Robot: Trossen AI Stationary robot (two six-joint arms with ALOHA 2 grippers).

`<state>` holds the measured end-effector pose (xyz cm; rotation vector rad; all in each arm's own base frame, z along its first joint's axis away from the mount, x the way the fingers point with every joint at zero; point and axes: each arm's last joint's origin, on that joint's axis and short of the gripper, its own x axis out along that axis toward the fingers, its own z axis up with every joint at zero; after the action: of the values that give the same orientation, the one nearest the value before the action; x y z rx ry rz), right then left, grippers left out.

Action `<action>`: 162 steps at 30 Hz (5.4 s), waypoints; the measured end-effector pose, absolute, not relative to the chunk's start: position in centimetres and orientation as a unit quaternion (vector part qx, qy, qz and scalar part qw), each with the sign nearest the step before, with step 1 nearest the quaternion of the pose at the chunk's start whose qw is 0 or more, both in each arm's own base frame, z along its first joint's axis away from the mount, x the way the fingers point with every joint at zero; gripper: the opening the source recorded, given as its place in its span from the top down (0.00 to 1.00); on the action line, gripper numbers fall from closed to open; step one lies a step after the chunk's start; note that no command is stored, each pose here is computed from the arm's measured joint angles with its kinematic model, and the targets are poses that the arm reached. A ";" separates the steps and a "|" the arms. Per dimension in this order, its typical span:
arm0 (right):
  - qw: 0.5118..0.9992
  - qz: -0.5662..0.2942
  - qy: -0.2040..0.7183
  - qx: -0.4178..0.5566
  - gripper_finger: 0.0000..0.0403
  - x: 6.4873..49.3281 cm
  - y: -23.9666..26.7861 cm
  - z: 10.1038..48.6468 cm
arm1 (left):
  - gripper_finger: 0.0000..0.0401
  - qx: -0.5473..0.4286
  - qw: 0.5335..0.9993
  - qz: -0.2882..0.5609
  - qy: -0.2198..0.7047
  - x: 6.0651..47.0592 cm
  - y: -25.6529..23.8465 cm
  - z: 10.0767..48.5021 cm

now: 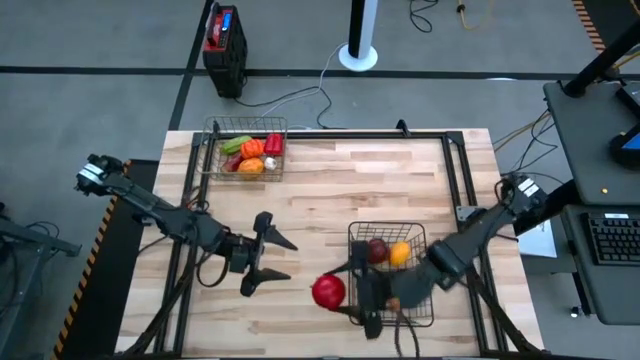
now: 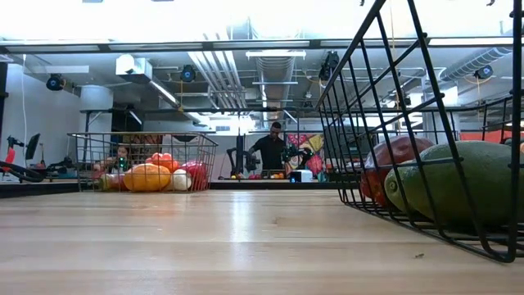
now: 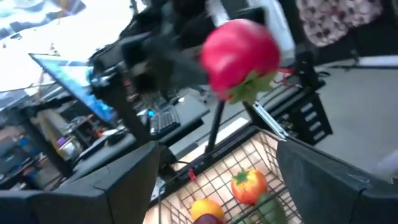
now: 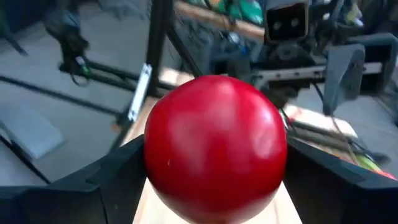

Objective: Sort produce into baskets
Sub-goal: Put the red tomato into the black wire basket

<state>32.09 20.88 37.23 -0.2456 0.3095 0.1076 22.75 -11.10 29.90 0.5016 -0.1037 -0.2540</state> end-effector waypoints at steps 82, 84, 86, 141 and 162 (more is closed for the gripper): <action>0.922 -0.213 0.120 -0.299 0.19 33.7 17.8 32.3 | 0.24 -0.178 0.953 -0.223 -0.106 30.6 -4.3 26.3; 0.919 -0.213 0.125 -0.309 0.19 34.0 18.0 32.0 | 0.24 -0.166 0.952 -0.235 -0.108 30.6 -4.4 26.4; 0.916 -0.213 0.128 -0.316 0.19 34.3 18.1 31.6 | 0.24 -0.156 0.951 -0.246 -0.109 30.5 -4.4 26.4; 0.954 -0.065 -0.256 -0.142 0.18 26.2 14.3 25.7 | 0.16 0.091 0.943 -0.259 -0.188 29.9 -3.3 26.9; 0.949 -0.070 -0.308 0.005 0.19 27.8 13.5 29.4 | 0.16 0.552 0.799 0.068 -0.228 29.9 -7.9 29.6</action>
<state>27.75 13.54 29.42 0.0111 -0.6258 -0.1415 29.88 -7.90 29.65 1.1852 -0.4884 0.1456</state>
